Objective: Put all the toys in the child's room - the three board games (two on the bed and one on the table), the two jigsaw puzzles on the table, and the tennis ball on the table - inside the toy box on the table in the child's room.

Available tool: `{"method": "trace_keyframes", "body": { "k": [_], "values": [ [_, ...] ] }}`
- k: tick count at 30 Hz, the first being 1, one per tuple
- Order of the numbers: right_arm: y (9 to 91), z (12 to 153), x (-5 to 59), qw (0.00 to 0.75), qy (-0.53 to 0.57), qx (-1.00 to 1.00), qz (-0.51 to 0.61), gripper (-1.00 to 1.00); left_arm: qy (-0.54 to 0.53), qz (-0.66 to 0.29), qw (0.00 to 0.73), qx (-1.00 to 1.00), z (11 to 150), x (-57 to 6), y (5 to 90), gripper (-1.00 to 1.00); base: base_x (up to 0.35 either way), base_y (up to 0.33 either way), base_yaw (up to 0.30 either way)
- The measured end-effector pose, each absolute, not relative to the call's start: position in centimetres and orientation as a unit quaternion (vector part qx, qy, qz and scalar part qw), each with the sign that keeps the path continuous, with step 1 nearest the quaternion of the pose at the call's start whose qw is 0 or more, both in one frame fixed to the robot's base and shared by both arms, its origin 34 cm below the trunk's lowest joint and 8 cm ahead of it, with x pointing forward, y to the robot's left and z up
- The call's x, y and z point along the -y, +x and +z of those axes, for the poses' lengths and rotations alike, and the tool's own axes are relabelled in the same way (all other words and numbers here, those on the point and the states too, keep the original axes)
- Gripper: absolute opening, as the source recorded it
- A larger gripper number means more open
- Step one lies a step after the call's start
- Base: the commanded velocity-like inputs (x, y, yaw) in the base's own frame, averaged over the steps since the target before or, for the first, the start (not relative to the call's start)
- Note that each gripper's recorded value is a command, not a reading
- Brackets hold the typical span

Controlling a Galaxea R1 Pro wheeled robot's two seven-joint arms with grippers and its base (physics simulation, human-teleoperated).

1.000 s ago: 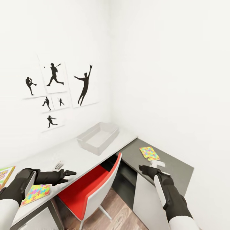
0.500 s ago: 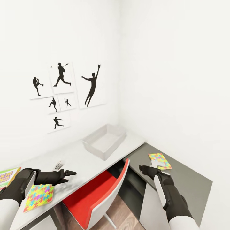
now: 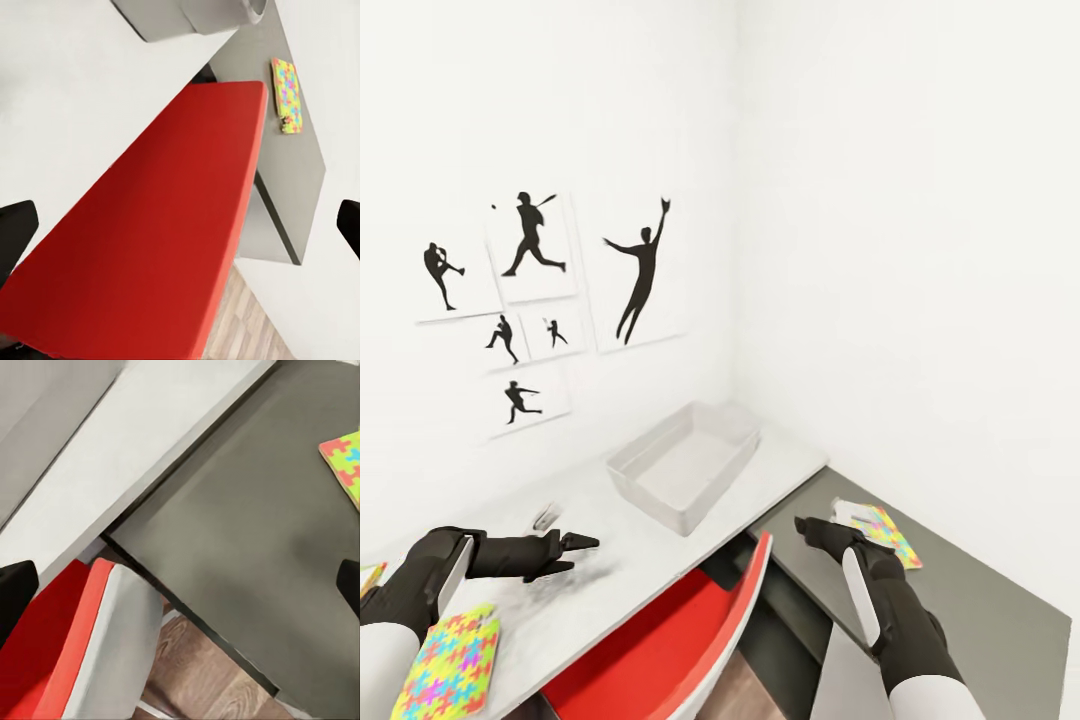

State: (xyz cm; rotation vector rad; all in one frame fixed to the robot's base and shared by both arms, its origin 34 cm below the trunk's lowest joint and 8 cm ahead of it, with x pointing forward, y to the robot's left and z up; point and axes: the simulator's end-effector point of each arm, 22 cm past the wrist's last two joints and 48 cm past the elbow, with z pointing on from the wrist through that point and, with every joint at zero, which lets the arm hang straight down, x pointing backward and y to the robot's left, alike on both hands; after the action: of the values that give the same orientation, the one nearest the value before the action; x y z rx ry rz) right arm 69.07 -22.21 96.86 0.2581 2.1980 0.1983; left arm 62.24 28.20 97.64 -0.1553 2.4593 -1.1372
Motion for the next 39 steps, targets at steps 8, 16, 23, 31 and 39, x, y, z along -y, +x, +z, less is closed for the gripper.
{"method": "trace_keyframes", "body": {
  "k": [8, 16, 23, 31, 39],
  "values": [
    [69.1, 96.82, 22.21, 0.444, 0.104, -0.887, 0.08, 1.0, -0.056, -0.41, 0.212, -0.886, 97.61, -28.2, 62.27, 1.0, 0.142, 0.0, 0.0],
    [69.09, 96.84, 22.18, 0.444, 0.104, -0.887, 0.08, 1.0, -0.056, -0.409, 0.212, -0.886, 97.62, -28.22, 62.25, 1.0, 0.097, -0.058, 0.041],
    [69.12, 96.84, 22.18, 0.444, 0.104, -0.886, 0.08, 1.0, -0.056, -0.41, 0.212, -0.885, 97.62, -28.22, 62.28, 1.0, 0.097, -0.083, 0.234],
    [69.09, 96.86, 22.2, 0.444, 0.104, -0.886, 0.08, 1.0, -0.056, -0.41, 0.212, -0.885, 97.64, -28.21, 62.25, 1.0, 0.15, -0.007, 0.058],
    [69.15, 96.9, 22.26, 0.445, 0.104, -0.886, 0.081, 1.0, -0.056, -0.41, 0.212, -0.885, 97.61, -28.13, 62.26, 1.0, 0.089, 0.0, 0.004]
  ]
}}
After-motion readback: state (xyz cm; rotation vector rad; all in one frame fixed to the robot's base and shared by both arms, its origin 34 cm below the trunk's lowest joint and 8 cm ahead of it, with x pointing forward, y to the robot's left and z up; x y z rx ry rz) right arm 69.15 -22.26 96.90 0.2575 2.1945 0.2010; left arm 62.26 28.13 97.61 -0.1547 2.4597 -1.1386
